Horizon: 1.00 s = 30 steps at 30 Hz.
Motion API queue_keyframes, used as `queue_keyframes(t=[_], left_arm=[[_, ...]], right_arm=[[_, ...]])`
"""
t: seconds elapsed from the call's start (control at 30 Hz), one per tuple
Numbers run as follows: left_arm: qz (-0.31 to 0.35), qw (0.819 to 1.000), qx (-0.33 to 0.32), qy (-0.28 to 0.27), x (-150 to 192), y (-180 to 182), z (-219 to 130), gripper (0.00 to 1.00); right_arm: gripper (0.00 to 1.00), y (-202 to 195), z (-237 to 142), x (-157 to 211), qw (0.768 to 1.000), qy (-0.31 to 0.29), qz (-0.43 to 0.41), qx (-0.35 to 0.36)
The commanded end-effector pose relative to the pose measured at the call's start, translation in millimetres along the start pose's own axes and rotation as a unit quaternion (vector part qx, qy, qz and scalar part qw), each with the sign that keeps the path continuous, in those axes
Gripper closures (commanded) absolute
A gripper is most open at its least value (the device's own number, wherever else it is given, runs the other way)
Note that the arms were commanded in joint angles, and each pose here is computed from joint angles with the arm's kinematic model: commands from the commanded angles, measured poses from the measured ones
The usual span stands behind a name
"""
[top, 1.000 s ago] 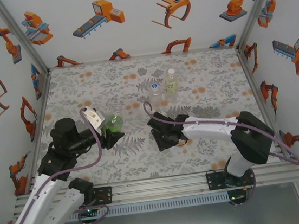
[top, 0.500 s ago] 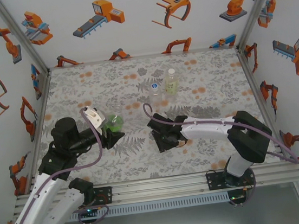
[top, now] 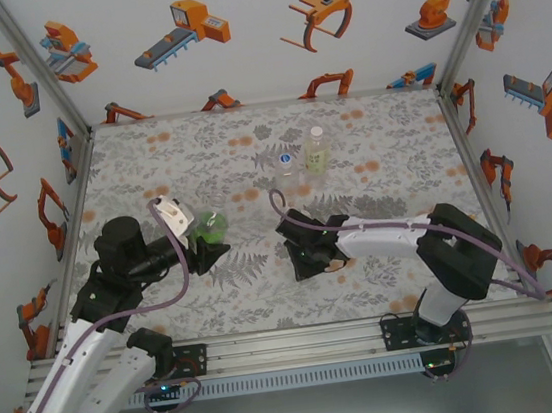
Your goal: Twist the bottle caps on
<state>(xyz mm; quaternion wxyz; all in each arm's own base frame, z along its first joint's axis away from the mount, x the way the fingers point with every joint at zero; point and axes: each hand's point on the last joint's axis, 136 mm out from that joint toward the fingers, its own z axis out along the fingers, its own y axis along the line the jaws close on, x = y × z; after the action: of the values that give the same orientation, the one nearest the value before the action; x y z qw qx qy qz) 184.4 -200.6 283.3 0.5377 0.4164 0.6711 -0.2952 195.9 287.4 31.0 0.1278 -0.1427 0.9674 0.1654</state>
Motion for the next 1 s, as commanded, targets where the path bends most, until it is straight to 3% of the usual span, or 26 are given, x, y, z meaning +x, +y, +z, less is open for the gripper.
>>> queue_keyframes(t=[0.0, 0.13, 0.23, 0.37, 0.53, 0.8, 0.97], left_arm=[[0.004, 1.000, 0.005, -0.003, -1, -2, 0, 0.89], [0.004, 1.000, 0.007, -0.001, -1, -1, 2, 0.89], [0.001, 1.000, 0.010, 0.001, 0, -1, 3, 0.89], [0.000, 1.000, 0.009, 0.002, 1, 0, 3, 0.89], [0.000, 1.000, 0.015, 0.006, 2, -1, 6, 0.88], [-0.001, 1.000, 0.010, 0.011, 4, 1, 6, 0.88], [0.002, 1.000, -0.010, 0.016, 5, 7, 4, 0.89]], right_arm=[[0.79, 10, -5, -9, 0.997, -0.012, 0.037, -0.072], [0.80, 17, -8, -24, 0.979, -0.036, 0.097, -0.175], [0.79, 0, -2, -21, 0.968, -0.040, 0.143, -0.200], [0.65, -47, 6, 2, 0.971, -0.029, 0.186, -0.146], [0.59, -85, -7, 20, 0.987, -0.014, 0.157, -0.036], [0.57, -69, -44, -12, 0.993, -0.047, 0.103, 0.012], [0.57, -46, -48, -23, 0.997, -0.036, 0.051, 0.050]])
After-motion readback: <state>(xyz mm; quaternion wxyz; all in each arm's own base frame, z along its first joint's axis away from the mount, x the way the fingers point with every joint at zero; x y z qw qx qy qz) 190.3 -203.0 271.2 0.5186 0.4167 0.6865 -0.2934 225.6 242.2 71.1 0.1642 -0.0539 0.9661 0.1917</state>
